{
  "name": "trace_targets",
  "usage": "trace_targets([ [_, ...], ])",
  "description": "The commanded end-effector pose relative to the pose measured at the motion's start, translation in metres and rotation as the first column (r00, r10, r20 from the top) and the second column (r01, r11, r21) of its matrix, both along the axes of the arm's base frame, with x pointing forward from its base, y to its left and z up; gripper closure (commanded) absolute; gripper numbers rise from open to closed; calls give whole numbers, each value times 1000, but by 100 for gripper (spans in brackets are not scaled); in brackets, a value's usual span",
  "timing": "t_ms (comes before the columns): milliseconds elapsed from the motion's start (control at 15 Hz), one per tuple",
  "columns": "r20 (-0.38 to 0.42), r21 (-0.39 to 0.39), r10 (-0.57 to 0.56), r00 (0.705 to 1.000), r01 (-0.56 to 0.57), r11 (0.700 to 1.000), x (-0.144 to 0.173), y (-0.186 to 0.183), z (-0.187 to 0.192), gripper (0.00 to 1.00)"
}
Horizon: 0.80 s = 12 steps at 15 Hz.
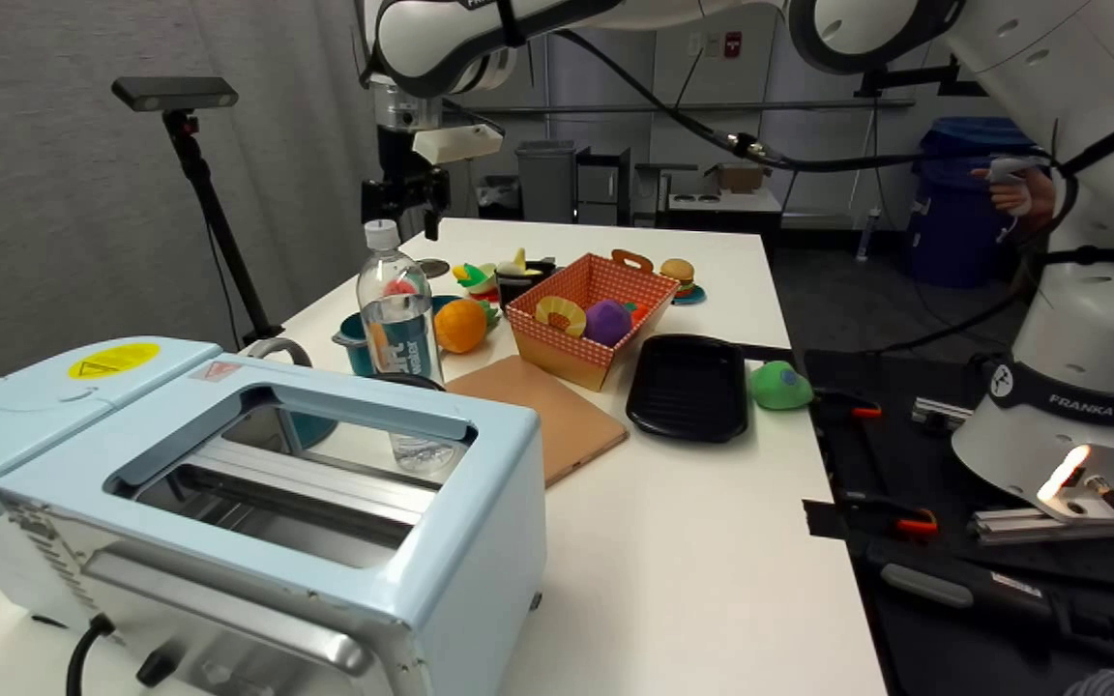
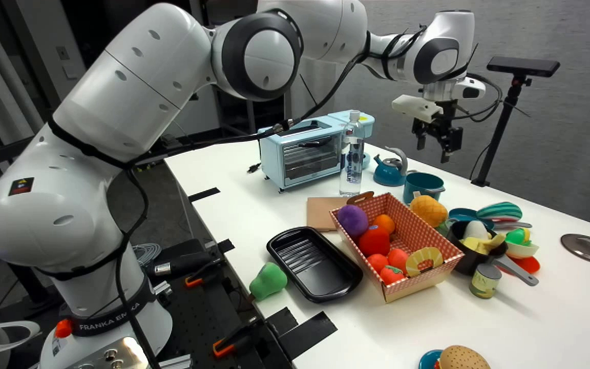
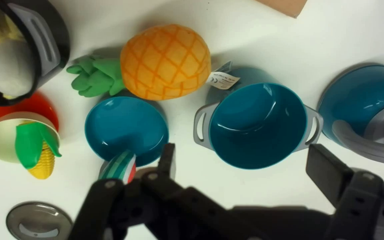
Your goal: Put the pineapple plush toy on the counter then put the banana plush toy in the box
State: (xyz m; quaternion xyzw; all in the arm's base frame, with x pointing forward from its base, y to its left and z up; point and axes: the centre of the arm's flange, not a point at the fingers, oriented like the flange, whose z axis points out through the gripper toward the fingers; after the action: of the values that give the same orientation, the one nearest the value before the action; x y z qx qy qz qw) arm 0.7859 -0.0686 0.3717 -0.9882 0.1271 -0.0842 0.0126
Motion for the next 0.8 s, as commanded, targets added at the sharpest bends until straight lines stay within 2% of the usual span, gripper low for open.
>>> trace_targets([
  [0,9,27,-51,999,51,998,-9,-21,16,0],
  [733,38,67,-155,987,152,986,-52,-79,29,0],
])
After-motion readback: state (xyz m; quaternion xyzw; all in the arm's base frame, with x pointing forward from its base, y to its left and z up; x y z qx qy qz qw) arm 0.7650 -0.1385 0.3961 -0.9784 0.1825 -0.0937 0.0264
